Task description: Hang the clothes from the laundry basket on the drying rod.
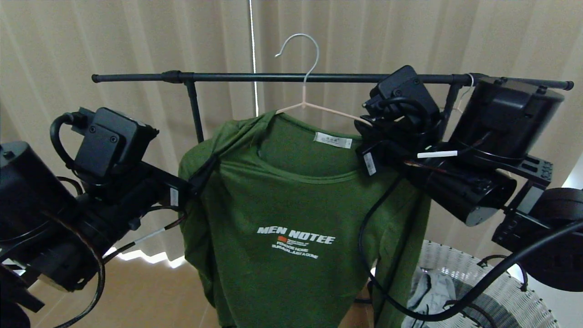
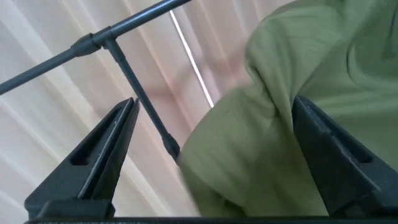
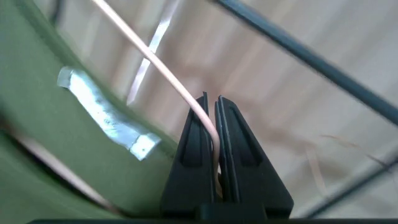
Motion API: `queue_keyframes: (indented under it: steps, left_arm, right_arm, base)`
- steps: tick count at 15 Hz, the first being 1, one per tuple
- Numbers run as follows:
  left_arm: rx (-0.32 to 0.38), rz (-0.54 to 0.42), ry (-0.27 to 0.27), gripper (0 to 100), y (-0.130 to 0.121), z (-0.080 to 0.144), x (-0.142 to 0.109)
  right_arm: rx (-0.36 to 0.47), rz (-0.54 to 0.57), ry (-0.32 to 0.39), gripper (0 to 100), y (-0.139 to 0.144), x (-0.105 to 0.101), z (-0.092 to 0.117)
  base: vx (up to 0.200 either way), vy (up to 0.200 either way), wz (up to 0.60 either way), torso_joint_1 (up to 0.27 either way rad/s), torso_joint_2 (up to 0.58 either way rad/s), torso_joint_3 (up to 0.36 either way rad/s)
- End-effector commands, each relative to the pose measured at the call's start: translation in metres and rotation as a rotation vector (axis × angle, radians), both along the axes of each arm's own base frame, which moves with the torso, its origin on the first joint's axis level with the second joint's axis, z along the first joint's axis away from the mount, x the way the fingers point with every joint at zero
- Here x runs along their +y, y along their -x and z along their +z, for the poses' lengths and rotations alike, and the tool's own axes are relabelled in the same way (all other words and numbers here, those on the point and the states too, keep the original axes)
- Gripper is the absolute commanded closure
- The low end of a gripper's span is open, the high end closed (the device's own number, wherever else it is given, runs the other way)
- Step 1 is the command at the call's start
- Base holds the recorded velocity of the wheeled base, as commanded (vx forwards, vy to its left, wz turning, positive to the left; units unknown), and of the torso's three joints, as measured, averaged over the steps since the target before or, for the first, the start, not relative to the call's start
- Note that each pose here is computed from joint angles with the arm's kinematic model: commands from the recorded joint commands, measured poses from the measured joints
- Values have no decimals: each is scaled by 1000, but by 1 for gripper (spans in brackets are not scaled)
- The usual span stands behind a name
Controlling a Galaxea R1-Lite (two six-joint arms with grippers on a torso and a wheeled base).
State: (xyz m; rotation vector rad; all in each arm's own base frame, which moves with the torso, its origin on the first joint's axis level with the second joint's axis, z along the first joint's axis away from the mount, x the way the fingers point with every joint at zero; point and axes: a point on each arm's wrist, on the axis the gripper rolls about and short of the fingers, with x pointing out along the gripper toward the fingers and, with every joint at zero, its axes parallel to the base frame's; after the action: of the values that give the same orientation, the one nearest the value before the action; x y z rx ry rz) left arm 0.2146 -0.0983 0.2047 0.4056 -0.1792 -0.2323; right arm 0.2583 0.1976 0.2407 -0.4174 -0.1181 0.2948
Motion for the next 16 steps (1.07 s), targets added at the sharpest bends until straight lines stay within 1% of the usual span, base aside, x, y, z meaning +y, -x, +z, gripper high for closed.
queue_keyframes:
  steps: [1, 3, 6, 7, 9, 10, 12, 13, 15, 16]
  left_arm:
    - [6, -40, -11, 0, 7, -3, 2]
    - [8, -67, -15, 0, 8, -4, 2]
    - [30, -51, -21, 0, 10, -10, 7]
    - [50, -28, -29, 0, 10, -16, 13]
    - [117, 58, -53, 0, 11, -33, 33]
    - [145, 81, -61, 0, 12, -40, 39]
    - [186, 88, -75, 0, 14, -50, 41]
    - [192, 82, -75, 0, 14, -51, 41]
    - [198, -29, -77, 0, 11, -53, 37]
    - [203, -54, -75, 0, 8, -54, 36]
  right_arm:
    - [-21, -35, -16, 100, 5, -19, 9]
    - [-30, -42, -23, 100, 7, -23, 12]
    - [-36, -52, -28, 100, 14, -33, 15]
    - [-38, -51, -31, 100, 17, -35, 16]
    - [-47, -48, -36, 100, 26, -41, 20]
    - [-52, -46, -40, 100, 29, -43, 21]
    - [-61, -31, -45, 100, 31, -44, 24]
    - [-61, -20, -46, 100, 31, -44, 24]
    - [-67, 32, -46, 100, 34, -39, 25]
    - [-69, 47, -48, 100, 35, -36, 26]
  base:
    - [0, 0, 0, 0, 0, 0]
    - [0, 0, 0, 0, 0, 0]
    - [0, 0, 0, 0, 0, 0]
    - [0, 0, 0, 0, 0, 0]
    - [0, 0, 0, 0, 0, 0]
    - [0, 0, 0, 0, 0, 0]
    - [0, 0, 0, 0, 0, 0]
    - [0, 0, 0, 0, 0, 0]
    - [0, 0, 0, 0, 0, 0]
    - [0, 0, 0, 0, 0, 0]
